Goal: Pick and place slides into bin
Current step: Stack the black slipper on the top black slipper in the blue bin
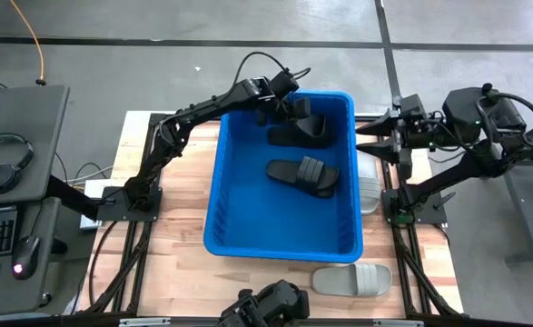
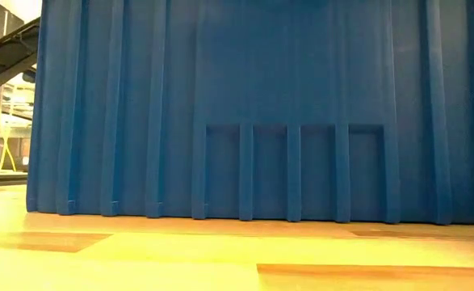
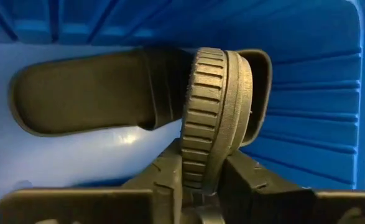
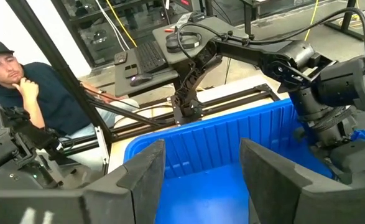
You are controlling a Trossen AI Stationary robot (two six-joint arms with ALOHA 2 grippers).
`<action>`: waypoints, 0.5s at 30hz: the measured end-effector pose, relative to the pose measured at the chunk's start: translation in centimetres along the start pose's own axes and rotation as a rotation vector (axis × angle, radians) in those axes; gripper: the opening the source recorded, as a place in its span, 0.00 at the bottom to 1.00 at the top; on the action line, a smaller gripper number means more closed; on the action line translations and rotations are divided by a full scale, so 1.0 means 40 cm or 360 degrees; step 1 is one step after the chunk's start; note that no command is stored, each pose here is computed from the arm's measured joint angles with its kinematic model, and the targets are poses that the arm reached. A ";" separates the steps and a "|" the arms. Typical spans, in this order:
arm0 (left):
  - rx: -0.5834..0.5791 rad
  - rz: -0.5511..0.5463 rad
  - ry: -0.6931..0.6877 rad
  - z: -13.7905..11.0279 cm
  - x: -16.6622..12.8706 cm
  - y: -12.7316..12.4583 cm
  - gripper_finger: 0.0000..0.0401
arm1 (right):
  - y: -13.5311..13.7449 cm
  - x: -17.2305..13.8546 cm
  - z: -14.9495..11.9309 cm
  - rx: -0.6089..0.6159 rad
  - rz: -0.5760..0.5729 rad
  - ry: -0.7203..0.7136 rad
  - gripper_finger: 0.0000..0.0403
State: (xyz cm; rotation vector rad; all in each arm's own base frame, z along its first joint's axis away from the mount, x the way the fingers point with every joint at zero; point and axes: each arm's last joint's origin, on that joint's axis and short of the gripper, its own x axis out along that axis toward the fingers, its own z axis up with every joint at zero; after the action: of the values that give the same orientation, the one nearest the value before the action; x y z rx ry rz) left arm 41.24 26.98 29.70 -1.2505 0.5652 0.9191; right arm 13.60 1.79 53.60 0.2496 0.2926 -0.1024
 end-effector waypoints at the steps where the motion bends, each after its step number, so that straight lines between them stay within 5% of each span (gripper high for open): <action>1: 0.0000 0.0006 -0.0009 0.004 0.000 0.002 0.19 | 0.000 0.001 0.000 -0.0002 -0.0001 0.0002 0.48; 15: 0.0107 0.0184 0.0058 0.034 -0.006 0.054 0.61 | 0.005 0.016 0.000 -0.0009 0.0005 0.0023 0.48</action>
State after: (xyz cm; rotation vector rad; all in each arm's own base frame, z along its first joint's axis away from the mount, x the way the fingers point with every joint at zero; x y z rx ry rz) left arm 39.15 28.31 29.08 -1.1856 0.6976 0.9676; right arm 14.24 1.93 53.43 0.2453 0.3067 -0.0969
